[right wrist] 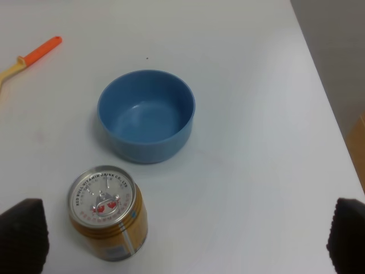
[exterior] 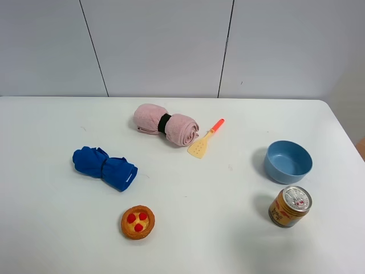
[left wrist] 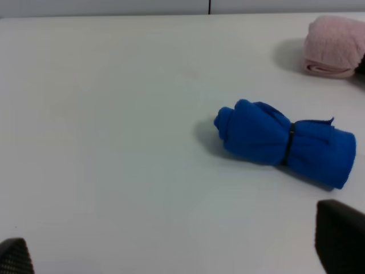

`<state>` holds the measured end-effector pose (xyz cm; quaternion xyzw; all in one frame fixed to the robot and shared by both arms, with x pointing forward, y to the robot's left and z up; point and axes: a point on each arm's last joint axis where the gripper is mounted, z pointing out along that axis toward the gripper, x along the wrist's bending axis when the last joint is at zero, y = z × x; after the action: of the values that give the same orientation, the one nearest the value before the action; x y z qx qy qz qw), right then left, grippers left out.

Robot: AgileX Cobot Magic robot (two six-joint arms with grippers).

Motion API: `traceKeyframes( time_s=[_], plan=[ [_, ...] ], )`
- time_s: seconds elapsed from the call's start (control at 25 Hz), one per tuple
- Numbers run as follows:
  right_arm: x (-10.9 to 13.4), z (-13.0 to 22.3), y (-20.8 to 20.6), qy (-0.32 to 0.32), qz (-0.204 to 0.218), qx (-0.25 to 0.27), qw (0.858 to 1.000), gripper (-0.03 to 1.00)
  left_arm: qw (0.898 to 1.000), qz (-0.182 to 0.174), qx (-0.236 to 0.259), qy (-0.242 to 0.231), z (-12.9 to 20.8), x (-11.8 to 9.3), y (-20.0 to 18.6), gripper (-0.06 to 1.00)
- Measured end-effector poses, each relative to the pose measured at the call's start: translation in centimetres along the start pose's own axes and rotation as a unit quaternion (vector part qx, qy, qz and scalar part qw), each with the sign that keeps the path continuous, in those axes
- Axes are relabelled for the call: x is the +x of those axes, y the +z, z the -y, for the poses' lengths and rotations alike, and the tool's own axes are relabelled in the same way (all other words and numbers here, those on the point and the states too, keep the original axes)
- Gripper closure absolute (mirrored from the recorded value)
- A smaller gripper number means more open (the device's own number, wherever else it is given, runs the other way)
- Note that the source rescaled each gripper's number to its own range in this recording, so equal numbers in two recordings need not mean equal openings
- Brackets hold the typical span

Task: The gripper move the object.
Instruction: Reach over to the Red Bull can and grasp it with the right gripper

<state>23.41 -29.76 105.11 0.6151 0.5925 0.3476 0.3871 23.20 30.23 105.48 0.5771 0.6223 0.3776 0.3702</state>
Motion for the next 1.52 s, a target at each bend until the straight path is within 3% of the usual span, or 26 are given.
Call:
traceKeyframes(
  time_s=[0.44, 0.68, 0.92, 1.12, 1.52],
  plan=[
    [0.0, -0.1, 0.2, 0.022, -0.002, 0.006, 1.0, -0.03, 1.0, 0.0, 0.0, 0.0, 0.0, 0.0, 0.0, -0.06],
    [0.4, -1.5, 3.5, 0.044, -0.028, 0.119, 0.991, -0.03, 1.0, 0.0, 0.0, 0.0, 0.0, 0.0, 0.0, -0.06],
    [0.9, -3.4, 7.9, 0.038, -0.061, 0.235, 0.969, -0.03, 1.0, 0.0, 0.0, 0.0, 0.0, 0.0, 0.0, -0.06],
    [1.1, -4.8, 11.6, 0.031, -0.079, 0.283, 0.955, -0.03, 1.0, 0.0, 0.0, 0.0, 0.0, 0.0, 0.0, -0.06],
    [1.8, -3.7, 17.4, 0.038, -0.123, 0.36, 0.924, -0.03, 1.0, 0.0, 0.0, 0.0, 0.0, 0.0, 0.0, -0.06]
  ],
)
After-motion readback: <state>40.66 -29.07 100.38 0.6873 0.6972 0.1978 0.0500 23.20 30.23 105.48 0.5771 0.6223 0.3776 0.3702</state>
